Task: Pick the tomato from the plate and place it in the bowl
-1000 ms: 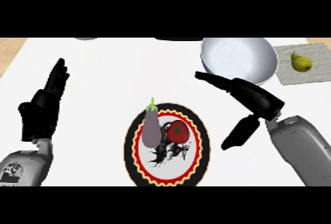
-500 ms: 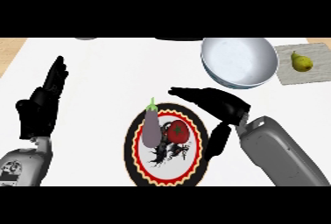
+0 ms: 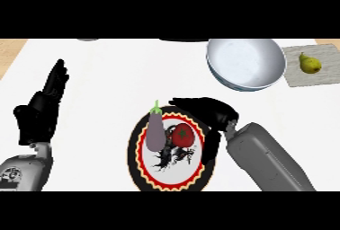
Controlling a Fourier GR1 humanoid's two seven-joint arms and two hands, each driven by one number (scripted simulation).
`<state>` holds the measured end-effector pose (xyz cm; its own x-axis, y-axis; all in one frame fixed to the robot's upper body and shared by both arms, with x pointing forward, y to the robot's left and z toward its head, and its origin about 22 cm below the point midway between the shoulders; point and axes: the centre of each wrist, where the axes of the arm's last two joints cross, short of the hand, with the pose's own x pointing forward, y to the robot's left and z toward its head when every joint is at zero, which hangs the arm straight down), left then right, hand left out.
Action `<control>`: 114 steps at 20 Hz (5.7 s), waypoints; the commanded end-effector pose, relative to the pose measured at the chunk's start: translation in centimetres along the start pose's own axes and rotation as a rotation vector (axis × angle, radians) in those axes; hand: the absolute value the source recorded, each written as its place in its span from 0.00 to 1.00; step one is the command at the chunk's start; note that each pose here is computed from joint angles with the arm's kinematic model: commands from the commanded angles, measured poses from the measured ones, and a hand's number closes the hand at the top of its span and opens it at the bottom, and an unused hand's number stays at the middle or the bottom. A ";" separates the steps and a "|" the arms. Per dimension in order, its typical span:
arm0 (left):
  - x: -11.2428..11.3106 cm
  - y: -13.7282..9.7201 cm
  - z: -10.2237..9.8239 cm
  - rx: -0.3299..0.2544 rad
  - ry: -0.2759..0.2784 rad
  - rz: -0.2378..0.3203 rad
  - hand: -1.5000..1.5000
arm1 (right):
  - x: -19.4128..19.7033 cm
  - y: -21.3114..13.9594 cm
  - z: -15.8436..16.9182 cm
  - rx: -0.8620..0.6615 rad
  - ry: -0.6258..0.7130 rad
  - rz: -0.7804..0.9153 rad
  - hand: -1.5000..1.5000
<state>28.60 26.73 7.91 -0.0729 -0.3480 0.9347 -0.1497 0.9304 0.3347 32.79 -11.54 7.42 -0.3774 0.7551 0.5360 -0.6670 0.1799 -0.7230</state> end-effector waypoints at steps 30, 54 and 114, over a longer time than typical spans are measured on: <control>0.9 -0.6 -0.9 -0.016 0.005 0.016 0.50 | 1.3 3.4 -6.2 -0.128 -0.027 0.044 1.00; 1.2 -4.1 -2.0 -0.100 -0.048 0.015 0.50 | 15.3 -11.3 -7.4 -1.248 0.667 -0.279 1.00; 0.1 1.3 0.5 0.032 0.020 -0.012 0.50 | -16.1 -7.5 5.0 -1.688 0.614 -0.580 0.00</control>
<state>28.50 26.89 8.12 -0.0693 -0.3496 0.9343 -0.1606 0.9283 0.3354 42.03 -27.82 6.17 0.1909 0.4430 0.8760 0.7758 0.4786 -0.4111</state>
